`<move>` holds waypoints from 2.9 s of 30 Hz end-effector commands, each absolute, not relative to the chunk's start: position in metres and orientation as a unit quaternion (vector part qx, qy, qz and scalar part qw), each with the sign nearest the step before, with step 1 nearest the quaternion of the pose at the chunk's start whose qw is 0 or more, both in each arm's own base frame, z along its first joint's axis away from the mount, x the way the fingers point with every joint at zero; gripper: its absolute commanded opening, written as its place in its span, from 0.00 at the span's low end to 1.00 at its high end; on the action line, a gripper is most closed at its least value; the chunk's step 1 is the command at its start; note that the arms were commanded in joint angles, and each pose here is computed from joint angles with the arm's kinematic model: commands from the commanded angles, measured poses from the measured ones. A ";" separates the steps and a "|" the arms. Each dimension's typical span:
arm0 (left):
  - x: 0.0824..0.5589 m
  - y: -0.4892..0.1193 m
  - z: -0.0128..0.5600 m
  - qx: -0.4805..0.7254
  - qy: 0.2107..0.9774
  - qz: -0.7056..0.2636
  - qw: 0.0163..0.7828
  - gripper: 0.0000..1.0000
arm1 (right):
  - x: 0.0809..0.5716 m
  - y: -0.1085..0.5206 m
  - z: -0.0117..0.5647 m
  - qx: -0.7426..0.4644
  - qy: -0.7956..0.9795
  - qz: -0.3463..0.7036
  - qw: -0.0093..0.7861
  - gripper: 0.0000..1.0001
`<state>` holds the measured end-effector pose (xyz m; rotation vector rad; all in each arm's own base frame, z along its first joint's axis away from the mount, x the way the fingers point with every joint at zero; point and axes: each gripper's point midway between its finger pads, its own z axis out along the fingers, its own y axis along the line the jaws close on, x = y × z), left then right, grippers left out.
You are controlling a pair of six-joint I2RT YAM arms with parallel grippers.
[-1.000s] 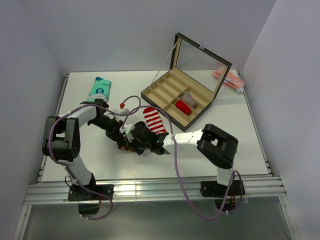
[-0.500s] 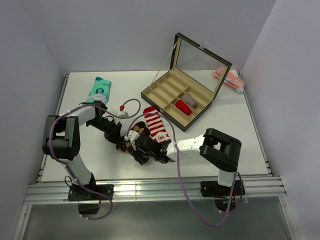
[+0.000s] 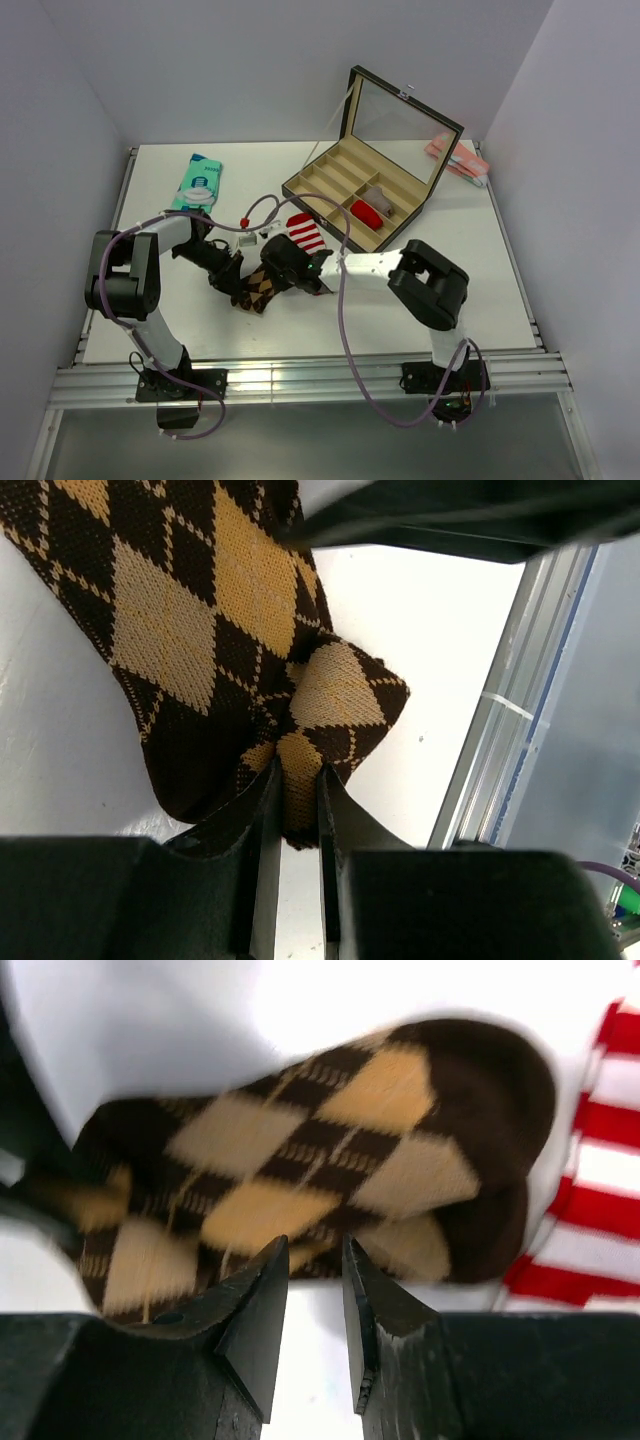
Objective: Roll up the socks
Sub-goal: Roll the sock at the center of the board.
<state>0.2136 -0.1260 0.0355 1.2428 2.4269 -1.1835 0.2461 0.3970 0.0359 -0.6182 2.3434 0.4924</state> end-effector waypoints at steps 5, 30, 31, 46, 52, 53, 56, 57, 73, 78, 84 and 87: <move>0.207 -0.128 0.042 0.431 0.799 -0.412 0.083 0.00 | 0.275 0.395 0.019 -0.191 0.925 0.116 0.309 0.32; 0.252 -0.122 0.002 0.284 0.900 -0.328 0.043 0.00 | 0.321 0.403 0.036 -0.250 0.882 0.131 0.377 0.38; 0.254 -0.119 -0.001 0.278 0.907 -0.315 0.041 0.00 | 0.321 0.403 0.038 -0.248 0.880 0.132 0.382 0.38; 0.268 -0.106 -0.024 0.231 0.944 -0.235 0.016 0.00 | 0.295 0.376 0.096 -0.211 0.837 0.208 0.460 0.45; 0.269 -0.109 -0.024 0.234 0.946 -0.223 0.008 0.00 | 0.244 0.397 0.111 -0.334 0.780 0.251 0.467 0.49; 0.270 -0.109 -0.025 0.235 0.947 -0.220 0.005 0.00 | 0.236 0.404 0.114 -0.349 0.772 0.251 0.468 0.49; 0.272 -0.107 -0.026 0.236 0.949 -0.211 -0.002 0.00 | 0.212 0.425 0.108 -0.403 0.753 0.245 0.459 0.52; 0.271 -0.107 -0.025 0.236 0.949 -0.211 -0.007 0.00 | 0.202 0.431 0.103 -0.421 0.750 0.242 0.450 0.52; 0.272 -0.114 -0.024 0.257 0.944 -0.202 -0.037 0.00 | 0.208 0.453 0.054 -0.526 0.727 0.080 0.434 0.55; 0.272 -0.117 -0.023 0.259 0.942 -0.208 -0.043 0.01 | 0.209 0.453 0.036 -0.537 0.727 0.062 0.423 0.55; 0.270 -0.121 -0.020 0.262 0.938 -0.222 -0.046 0.06 | 0.218 0.449 0.018 -0.520 0.734 0.037 0.434 0.49; 0.266 -0.123 -0.019 0.266 0.935 -0.231 -0.051 0.15 | 0.219 0.447 0.009 -0.507 0.743 0.043 0.434 0.40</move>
